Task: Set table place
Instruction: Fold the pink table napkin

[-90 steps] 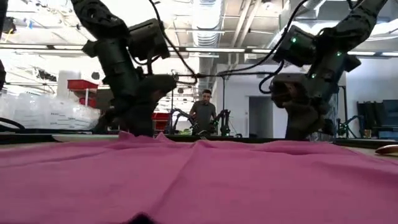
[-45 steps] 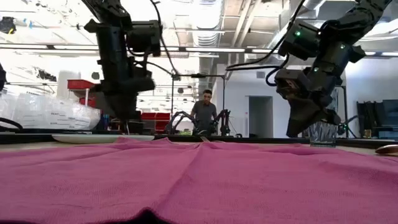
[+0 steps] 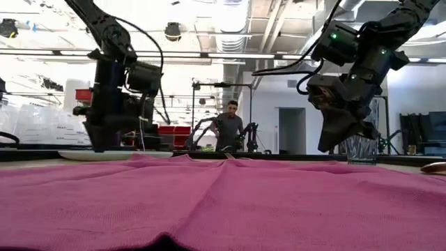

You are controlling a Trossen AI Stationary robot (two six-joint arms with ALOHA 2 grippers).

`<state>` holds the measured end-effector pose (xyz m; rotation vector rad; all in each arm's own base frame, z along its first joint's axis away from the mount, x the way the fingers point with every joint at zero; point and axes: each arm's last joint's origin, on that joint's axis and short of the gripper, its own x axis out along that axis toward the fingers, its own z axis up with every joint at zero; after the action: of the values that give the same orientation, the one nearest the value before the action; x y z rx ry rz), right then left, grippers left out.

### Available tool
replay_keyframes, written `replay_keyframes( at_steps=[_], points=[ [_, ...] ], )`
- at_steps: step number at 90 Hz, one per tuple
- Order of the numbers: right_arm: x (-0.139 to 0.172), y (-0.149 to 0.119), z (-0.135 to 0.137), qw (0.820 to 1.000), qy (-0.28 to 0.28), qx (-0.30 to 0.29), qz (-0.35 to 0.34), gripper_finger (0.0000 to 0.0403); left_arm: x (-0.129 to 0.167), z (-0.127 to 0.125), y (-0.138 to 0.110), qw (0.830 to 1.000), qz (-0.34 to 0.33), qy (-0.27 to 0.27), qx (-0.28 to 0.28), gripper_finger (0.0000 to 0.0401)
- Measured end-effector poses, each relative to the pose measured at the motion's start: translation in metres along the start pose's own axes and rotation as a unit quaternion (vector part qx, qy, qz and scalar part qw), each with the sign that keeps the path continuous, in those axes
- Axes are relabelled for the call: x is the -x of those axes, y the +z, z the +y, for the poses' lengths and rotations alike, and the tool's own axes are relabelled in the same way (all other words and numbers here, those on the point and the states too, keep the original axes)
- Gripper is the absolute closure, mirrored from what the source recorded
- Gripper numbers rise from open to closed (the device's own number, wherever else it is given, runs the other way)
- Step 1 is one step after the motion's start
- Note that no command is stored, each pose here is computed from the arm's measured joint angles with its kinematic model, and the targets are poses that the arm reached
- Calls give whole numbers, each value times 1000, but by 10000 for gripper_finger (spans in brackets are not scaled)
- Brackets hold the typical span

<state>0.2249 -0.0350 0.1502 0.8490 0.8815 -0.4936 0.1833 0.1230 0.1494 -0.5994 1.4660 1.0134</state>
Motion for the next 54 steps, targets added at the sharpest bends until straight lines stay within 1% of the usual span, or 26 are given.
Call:
replay_keyframes(
  at_steps=[11, 19, 35, 44, 54],
  points=[
    [0, 0, 0, 1000, 0, 1, 0, 403, -11, 16, -2, 999, 23, 12, 20, 401],
    [0, 0, 0, 1000, 0, 1, 0, 403, -17, 28, -3, 998, 36, 35, 35, 401],
    [0, 0, 0, 1000, 0, 1, 0, 403, -21, 45, -2, 994, 49, 66, 68, 401],
    [0, 0, 1, 1000, 3, 3, -2, 403, -14, 49, -4, 992, 42, 68, 98, 401],
    [0, -1, 3, 1000, 10, 6, -5, 403, 7, 47, -3, 992, -1, 48, 116, 401]
  ],
)
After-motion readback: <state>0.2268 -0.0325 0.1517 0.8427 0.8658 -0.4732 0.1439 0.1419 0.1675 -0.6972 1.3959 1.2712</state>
